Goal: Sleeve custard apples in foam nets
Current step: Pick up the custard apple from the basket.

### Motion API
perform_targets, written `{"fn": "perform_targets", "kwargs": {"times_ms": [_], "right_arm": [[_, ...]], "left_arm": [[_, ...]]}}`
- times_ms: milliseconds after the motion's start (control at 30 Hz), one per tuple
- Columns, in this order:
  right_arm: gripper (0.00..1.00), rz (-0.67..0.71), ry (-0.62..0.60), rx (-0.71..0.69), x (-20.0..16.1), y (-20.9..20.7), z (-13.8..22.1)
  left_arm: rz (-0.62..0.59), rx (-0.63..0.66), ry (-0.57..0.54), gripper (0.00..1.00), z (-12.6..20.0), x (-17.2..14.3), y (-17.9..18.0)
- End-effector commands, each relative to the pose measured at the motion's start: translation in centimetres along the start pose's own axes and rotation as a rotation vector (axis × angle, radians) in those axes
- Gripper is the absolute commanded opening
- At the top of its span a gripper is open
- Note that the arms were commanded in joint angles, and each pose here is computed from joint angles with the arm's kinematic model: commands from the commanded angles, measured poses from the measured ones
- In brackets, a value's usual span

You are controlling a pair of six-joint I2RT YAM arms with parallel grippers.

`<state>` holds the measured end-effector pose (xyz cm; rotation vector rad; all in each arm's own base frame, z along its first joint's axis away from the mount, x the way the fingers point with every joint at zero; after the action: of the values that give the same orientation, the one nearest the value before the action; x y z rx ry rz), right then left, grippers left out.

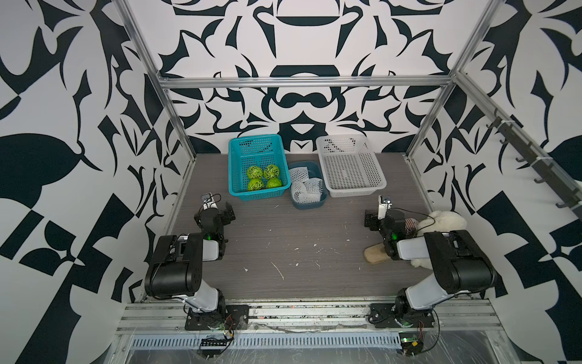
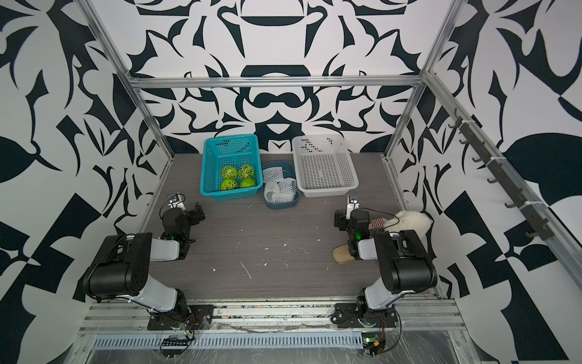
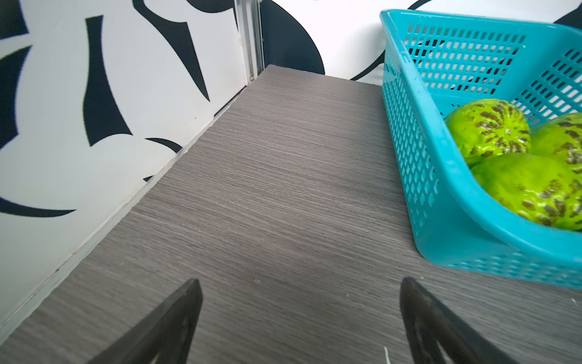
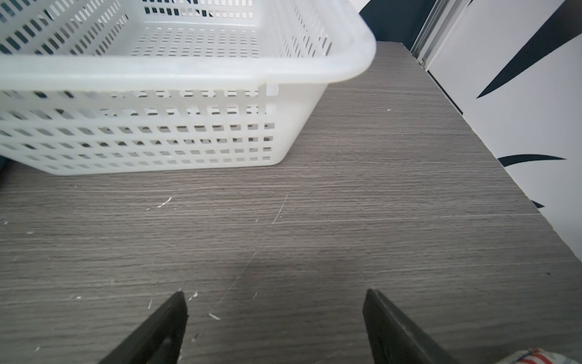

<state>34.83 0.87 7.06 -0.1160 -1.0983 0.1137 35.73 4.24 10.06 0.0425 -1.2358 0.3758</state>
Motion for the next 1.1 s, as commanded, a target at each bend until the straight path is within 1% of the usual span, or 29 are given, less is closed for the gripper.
{"fn": "perform_targets", "kwargs": {"times_ms": [0,67,133,200,267,300,367,467,500,567,633,700,767,833,933,1067], "right_arm": [[0.86,-0.009,-0.081,-0.015,3.3,-0.3,0.7],[0.86,-0.020,-0.041,-0.043,3.7,-0.7,1.3],[0.86,-0.031,0.031,-0.043,4.2,-0.9,2.0],[0.86,-0.036,0.071,-0.037,4.5,-0.9,2.8],[0.88,-0.062,0.073,-0.045,5.1,-1.0,3.9],[0.99,-0.085,0.078,-0.054,5.3,-1.2,4.4],[1.00,-0.131,0.094,-0.057,5.9,-1.3,4.9],[1.00,-0.206,0.143,-0.102,7.4,-2.1,5.1],[1.00,-0.238,0.169,-0.095,8.1,-2.0,5.1],[1.00,-0.299,0.222,-0.038,9.2,-1.2,4.9],[1.00,-0.317,0.268,0.049,10.4,0.0,4.6],[1.00,-0.317,0.287,0.115,11.2,0.9,4.2],[1.00,-0.318,0.254,0.134,12.0,1.1,3.9],[1.00,-0.308,0.214,0.120,12.6,0.7,3.5],[1.00,-0.300,0.216,0.108,13.5,0.2,3.4],[1.00,-0.297,0.212,0.125,13.8,0.4,3.8]], "left_arm": [[0.011,-0.011,-0.021,1.00,0.9,1.9,-0.4],[0.034,0.046,-0.050,1.00,1.8,3.0,0.2],[0.073,0.091,-0.071,1.00,3.3,4.3,0.8],[0.126,0.114,-0.086,1.00,4.4,5.5,1.0],[0.165,0.109,-0.075,1.00,5.2,6.7,0.7],[0.193,0.090,-0.060,1.00,5.6,7.5,0.2],[0.225,0.025,-0.019,1.00,5.9,9.2,-1.2],[0.252,-0.098,0.067,1.00,5.7,11.0,-4.0],[0.261,-0.138,0.093,1.00,5.4,11.6,-5.0],[0.267,-0.187,0.151,1.00,4.7,12.5,-6.6],[0.250,-0.212,0.207,1.00,3.9,13.5,-8.7],[0.205,-0.203,0.270,1.00,2.4,13.3,-10.6],[0.177,-0.204,0.308,1.00,1.0,13.5,-12.5],[0.200,-0.208,0.362,1.00,-0.7,13.4,-13.6],[0.211,-0.174,0.447,1.00,-3.0,13.2,-14.8],[0.202,-0.165,0.530,1.00,-5.5,11.6,-16.6]]}}
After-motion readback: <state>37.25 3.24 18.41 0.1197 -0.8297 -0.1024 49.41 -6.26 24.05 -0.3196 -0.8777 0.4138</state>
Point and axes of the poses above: each gripper's point midway between its finger pads, its own z axis back along the fingers, its own y axis along the line the jaws close on, x = y × z, the point moved 3 cm from there along z, back along the fingers, and after that the axes turned 7 degrees about z, right-handed, at the moved point
